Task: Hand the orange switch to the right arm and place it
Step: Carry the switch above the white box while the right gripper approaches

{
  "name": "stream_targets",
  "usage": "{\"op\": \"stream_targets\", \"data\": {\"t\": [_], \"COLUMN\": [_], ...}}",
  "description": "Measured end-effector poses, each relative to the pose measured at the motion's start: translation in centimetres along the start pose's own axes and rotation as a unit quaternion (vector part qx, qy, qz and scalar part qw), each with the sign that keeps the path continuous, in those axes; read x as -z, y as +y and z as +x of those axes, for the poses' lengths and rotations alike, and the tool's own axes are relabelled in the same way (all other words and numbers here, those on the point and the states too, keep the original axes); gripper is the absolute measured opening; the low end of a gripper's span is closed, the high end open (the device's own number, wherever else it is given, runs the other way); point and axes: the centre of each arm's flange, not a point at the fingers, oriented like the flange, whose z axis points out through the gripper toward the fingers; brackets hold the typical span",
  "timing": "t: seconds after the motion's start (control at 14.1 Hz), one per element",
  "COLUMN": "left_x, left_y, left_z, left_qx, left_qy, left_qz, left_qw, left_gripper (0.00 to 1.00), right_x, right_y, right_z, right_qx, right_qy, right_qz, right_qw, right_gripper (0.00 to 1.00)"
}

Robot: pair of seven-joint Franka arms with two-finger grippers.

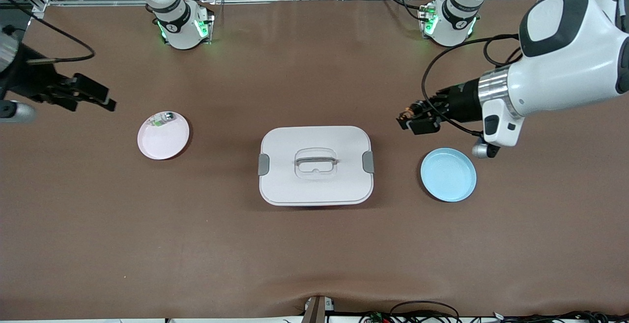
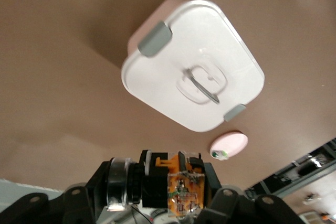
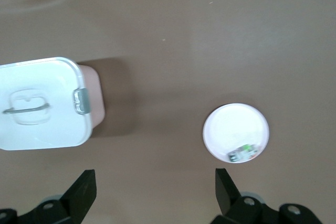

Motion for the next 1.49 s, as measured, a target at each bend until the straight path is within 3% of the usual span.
{"op": "stream_targets", "data": {"t": [0.14, 0.5, 0.71, 0.99, 1.28, 1.49], "left_x": [-1.0, -5.7, -8.5, -11.3, -14.3, -16.3], "left_y": [1.5, 5.1, 6.6, 7.9, 8.4, 8.5], "left_z": [-2.0, -7.6, -10.6, -13.0, -14.8, -15.2], "left_qx": [0.053, 0.174, 0.215, 0.283, 0.304, 0.306], "left_qy": [-0.021, -0.027, -0.032, -0.044, -0.04, -0.028], "left_qz": [-0.031, -0.081, -0.111, -0.141, -0.151, -0.147], "left_qw": [0.998, 0.981, 0.97, 0.948, 0.94, 0.94], "left_gripper": [0.72, 0.72, 0.72, 0.72, 0.72, 0.72], "right_x": [-0.7, -2.5, -4.2, -6.9, -8.8, -9.8], "right_y": [-1.7, -4.3, -10.0, -15.4, -17.8, -19.2], "right_z": [-1.0, -6.0, -9.6, -11.8, -12.2, -10.9], "right_qx": [0.001, -0.001, 0.035, 0.024, 0.002, -0.008], "right_qy": [0.011, 0.046, 0.078, 0.103, 0.093, 0.085], "right_qz": [0.017, 0.082, 0.107, 0.18, 0.228, 0.236], "right_qw": [1.0, 0.996, 0.991, 0.978, 0.969, 0.968], "right_gripper": [1.0, 1.0, 1.0, 1.0, 1.0, 1.0]}}
